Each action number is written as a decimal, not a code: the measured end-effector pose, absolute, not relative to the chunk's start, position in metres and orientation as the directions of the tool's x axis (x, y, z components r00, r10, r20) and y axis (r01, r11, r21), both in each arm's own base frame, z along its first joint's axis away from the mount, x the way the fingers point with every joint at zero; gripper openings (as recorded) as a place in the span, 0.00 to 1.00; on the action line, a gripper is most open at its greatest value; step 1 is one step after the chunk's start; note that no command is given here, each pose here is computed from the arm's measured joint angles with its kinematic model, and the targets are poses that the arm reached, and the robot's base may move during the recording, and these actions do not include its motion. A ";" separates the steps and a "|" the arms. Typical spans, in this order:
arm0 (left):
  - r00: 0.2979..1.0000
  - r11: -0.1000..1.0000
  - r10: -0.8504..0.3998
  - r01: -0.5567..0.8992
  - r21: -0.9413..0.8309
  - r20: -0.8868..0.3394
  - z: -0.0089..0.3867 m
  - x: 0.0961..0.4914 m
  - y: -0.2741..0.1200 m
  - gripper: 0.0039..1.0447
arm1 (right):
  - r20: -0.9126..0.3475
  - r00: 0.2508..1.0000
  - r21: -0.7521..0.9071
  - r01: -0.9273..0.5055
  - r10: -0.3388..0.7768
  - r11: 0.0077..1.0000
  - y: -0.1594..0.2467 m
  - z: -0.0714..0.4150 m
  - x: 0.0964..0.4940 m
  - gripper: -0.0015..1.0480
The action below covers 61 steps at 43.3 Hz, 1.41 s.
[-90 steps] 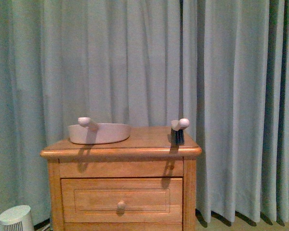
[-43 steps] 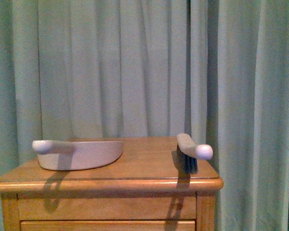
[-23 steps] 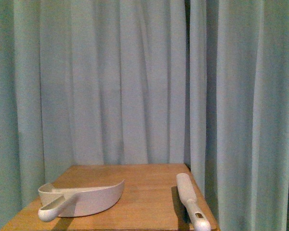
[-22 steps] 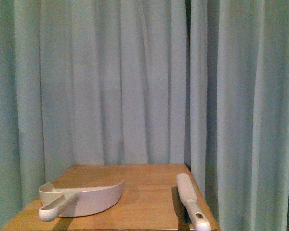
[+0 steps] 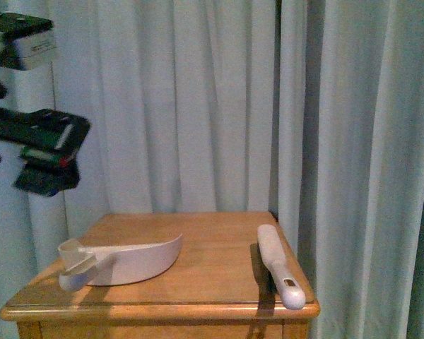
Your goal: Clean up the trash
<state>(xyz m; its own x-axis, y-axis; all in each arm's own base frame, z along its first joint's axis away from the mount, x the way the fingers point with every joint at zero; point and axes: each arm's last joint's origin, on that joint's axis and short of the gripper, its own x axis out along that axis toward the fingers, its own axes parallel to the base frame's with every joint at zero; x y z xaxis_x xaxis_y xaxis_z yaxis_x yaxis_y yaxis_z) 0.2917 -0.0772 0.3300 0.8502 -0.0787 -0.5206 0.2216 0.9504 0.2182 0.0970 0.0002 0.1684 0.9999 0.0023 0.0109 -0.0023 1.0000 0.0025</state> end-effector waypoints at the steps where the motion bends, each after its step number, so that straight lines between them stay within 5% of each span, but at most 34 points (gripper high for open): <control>1: 0.846 0.952 -0.077 0.220 0.212 -0.528 0.332 0.301 -0.083 0.93 | 0.011 1.000 0.002 -0.002 0.002 1.000 0.000 0.168 0.097 0.93; 23: 0.697 0.977 0.060 0.107 0.186 -0.714 0.251 0.409 -0.116 0.93 | 0.011 1.000 0.002 -0.002 0.002 1.000 0.000 0.168 0.097 0.93; 57: 0.633 0.981 0.095 0.074 0.182 -0.768 0.194 0.439 -0.109 0.92 | 0.011 1.000 0.002 -0.002 0.002 1.000 0.000 0.168 0.097 0.93; 61: 0.641 0.980 0.107 0.063 0.191 -0.760 0.194 0.440 -0.108 0.80 | 0.011 1.000 0.002 -0.002 0.002 1.000 0.000 0.168 0.097 0.93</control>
<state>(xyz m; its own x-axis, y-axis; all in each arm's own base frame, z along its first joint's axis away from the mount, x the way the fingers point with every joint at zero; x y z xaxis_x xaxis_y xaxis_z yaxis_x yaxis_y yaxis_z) 0.4402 -0.1077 0.1944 0.6412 0.1068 -0.7599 0.0628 0.9796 0.1907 0.0970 0.0002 0.1684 0.9999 0.0023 0.0109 -0.0023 1.0000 0.0025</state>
